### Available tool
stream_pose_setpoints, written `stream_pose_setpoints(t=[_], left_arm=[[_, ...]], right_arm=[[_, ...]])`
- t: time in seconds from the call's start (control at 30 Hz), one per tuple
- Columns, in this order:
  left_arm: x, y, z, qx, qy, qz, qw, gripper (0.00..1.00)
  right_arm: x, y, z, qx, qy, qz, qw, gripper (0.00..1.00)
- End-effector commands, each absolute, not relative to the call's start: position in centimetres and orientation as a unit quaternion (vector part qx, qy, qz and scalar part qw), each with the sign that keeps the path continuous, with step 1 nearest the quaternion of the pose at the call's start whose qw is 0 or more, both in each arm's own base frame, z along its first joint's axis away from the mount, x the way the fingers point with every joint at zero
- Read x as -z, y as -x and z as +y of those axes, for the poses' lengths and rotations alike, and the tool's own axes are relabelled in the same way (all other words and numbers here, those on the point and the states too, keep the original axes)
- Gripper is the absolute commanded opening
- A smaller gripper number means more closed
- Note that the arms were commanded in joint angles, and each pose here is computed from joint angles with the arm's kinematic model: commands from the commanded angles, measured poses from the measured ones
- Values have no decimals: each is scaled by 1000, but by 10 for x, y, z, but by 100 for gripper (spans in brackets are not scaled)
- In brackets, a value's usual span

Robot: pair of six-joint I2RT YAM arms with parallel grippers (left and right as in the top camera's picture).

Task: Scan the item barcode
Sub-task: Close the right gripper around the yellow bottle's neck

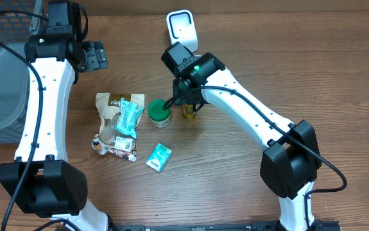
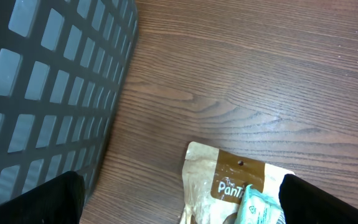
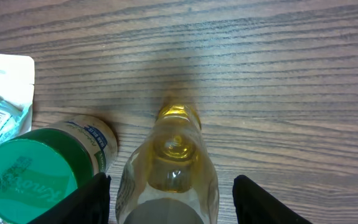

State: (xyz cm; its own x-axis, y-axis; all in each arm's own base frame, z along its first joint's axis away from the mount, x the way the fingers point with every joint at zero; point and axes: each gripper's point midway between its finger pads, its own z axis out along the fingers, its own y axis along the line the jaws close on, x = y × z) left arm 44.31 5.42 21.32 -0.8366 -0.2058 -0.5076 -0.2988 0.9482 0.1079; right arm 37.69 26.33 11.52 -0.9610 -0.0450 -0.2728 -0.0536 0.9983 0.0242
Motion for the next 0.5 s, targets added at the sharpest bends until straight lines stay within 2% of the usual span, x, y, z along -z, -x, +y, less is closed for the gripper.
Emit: stream_pose_setpoints(t=[0.0, 0.47], left_arm=[[-227, -444, 54, -95, 127, 950, 270, 100], [-227, -444, 54, -95, 127, 950, 270, 100]], right_arm=[[-111, -378, 264, -17, 21, 990, 137, 62], [-101, -377, 263, -13, 21, 991, 133, 63]])
